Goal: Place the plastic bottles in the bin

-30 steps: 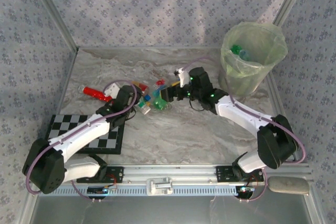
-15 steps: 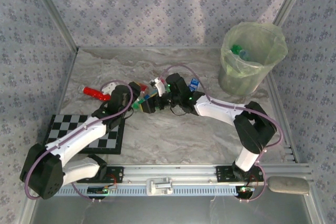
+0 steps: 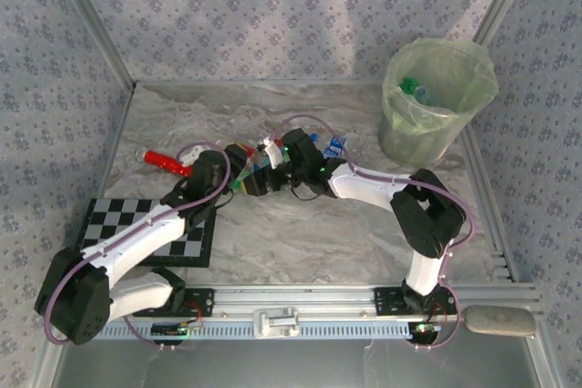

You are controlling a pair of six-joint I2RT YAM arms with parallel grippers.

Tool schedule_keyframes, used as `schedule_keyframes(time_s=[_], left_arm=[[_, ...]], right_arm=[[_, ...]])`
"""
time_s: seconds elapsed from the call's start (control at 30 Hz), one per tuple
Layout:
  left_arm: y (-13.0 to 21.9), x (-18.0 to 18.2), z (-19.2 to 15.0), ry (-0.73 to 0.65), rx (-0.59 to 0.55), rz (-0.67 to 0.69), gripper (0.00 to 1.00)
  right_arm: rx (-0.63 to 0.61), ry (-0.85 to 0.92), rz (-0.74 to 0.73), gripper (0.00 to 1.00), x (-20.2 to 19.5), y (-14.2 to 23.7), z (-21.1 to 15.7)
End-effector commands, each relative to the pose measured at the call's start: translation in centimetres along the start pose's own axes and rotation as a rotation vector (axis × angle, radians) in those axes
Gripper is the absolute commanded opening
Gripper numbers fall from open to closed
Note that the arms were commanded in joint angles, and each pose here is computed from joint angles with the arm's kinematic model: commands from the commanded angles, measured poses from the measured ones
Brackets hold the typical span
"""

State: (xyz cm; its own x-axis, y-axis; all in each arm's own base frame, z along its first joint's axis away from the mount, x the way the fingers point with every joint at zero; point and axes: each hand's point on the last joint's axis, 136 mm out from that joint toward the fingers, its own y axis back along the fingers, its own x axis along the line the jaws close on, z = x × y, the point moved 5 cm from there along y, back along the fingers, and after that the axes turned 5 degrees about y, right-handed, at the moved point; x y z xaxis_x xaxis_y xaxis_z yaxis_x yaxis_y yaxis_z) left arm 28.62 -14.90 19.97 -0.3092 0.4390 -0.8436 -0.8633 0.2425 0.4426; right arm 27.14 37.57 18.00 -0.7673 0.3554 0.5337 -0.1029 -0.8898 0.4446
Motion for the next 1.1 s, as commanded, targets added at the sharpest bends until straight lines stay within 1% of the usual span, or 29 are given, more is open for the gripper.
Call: schedule_keyframes(time_s=[0.0,0.07,0.17,0.23,0.3,0.37,0.4,0.43,0.5,0.53,0.63,0.67,0.8,0.93,1.07], left_arm=[[0.3,-0.9,0.4,0.038,-0.013,-0.045,0.42],[0.5,-0.9,0.6,0.041,-0.021,-0.049,0.42],[0.7,-0.9,0.7,0.043,-0.028,-0.052,0.42],[0.7,-0.9,0.7,0.042,-0.025,-0.051,0.42],[0.6,-0.8,0.5,0.042,-0.018,-0.049,0.44],[0.5,-0.7,0.4,0.041,-0.011,-0.045,0.48],[0.5,-0.7,0.4,0.041,-0.01,-0.045,0.52],[0.6,-0.7,0.5,0.039,-0.013,-0.044,0.58],[0.7,-0.8,0.6,0.032,-0.019,-0.042,0.76],[0.8,-0.9,0.8,0.026,-0.028,-0.04,0.84],[1.4,-0.9,1.4,-0.001,-0.06,-0.024,0.98],[1.5,-0.9,1.6,-0.006,-0.072,-0.021,1.0],[2.1,-0.4,2.3,-0.022,-0.106,-0.014,1.0],[2.3,0.6,2.5,-0.039,-0.118,-0.002,1.0],[2.1,1.2,1.8,-0.091,-0.076,-0.018,1.0]], right_arm=[[0.003,0.005,0.027,0.64,0.5,-0.4,0.5],[0.008,0.001,0.03,0.61,0.4,-0.5,0.4],[0.005,0.005,0.034,0.52,0.5,-0.4,0.4],[0.003,0.005,0.036,0.48,0.6,-0.3,0.5],[-0.002,0.007,0.038,0.44,0.6,-0.2,0.7],[-0.007,0.01,0.038,0.43,0.6,-0.1,0.8],[-0.011,0.011,0.036,0.42,0.6,0.0,0.9],[-0.013,0.011,0.034,0.41,0.6,0.0,1.0],[-0.017,0.012,0.029,0.41,0.5,0.3,1.1],[-0.02,0.012,0.024,0.4,0.3,0.4,1.2],[-0.02,0.012,-0.001,0.4,-0.3,1.1,1.3],[-0.021,0.013,-0.014,0.39,-0.7,1.4,1.4],[-0.026,0.024,-0.085,0.39,-2.1,3.2,1.7],[-0.038,0.074,-0.224,0.39,-3.6,6.5,2.8],[-0.042,0.134,-0.406,0.4,-4.8,10.7,3.7]])
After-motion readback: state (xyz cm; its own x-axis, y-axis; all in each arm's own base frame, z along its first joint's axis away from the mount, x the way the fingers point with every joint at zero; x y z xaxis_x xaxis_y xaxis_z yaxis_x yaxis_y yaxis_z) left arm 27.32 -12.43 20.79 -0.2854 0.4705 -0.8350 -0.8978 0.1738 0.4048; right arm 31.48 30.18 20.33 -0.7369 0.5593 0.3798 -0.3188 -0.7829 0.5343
